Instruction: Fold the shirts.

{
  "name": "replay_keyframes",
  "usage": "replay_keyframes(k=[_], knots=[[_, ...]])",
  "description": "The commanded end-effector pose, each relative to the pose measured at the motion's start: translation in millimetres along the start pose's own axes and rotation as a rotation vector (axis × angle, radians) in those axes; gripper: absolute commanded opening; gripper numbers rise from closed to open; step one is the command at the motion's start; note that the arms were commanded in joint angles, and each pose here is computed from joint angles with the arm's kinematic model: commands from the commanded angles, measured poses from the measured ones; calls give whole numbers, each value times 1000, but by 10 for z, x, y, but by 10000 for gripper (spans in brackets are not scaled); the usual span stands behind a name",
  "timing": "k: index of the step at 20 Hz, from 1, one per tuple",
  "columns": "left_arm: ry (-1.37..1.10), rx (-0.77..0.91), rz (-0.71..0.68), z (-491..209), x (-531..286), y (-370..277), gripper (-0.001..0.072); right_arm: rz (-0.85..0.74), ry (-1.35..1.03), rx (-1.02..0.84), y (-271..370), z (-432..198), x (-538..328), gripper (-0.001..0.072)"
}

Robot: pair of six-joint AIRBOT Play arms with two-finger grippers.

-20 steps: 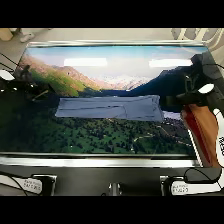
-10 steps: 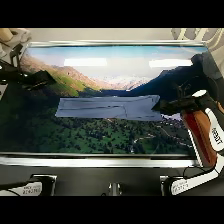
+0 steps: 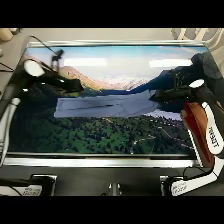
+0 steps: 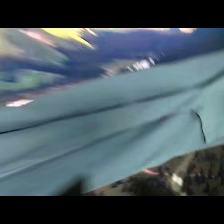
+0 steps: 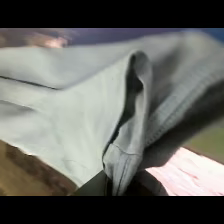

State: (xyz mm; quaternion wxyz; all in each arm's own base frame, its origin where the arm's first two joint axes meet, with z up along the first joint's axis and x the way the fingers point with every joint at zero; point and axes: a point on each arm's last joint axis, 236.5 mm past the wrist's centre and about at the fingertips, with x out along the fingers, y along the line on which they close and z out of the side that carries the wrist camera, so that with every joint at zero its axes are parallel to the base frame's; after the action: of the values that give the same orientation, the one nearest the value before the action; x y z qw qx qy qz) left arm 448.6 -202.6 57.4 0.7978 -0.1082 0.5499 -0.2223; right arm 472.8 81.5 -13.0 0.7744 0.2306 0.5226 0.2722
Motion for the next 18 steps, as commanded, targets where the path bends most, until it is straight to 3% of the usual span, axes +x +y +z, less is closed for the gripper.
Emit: replay_keyframes(k=[1, 7, 14, 18], knots=[[59, 28, -74, -175, 672, -438, 33, 23, -55, -97, 442, 152, -366, 12], [171, -190, -356, -555, 1549, -1301, 28, 43, -84, -241, 1103, 35, -940, 12], [219, -350, -689, -772, 1860, -2179, 27, 63, -108, -340, 1670, -202, -1407, 13], [242, -328, -722, -930, 1938, -2325, 25, 51, -142, -332, 1689, -143, -1446, 13]])
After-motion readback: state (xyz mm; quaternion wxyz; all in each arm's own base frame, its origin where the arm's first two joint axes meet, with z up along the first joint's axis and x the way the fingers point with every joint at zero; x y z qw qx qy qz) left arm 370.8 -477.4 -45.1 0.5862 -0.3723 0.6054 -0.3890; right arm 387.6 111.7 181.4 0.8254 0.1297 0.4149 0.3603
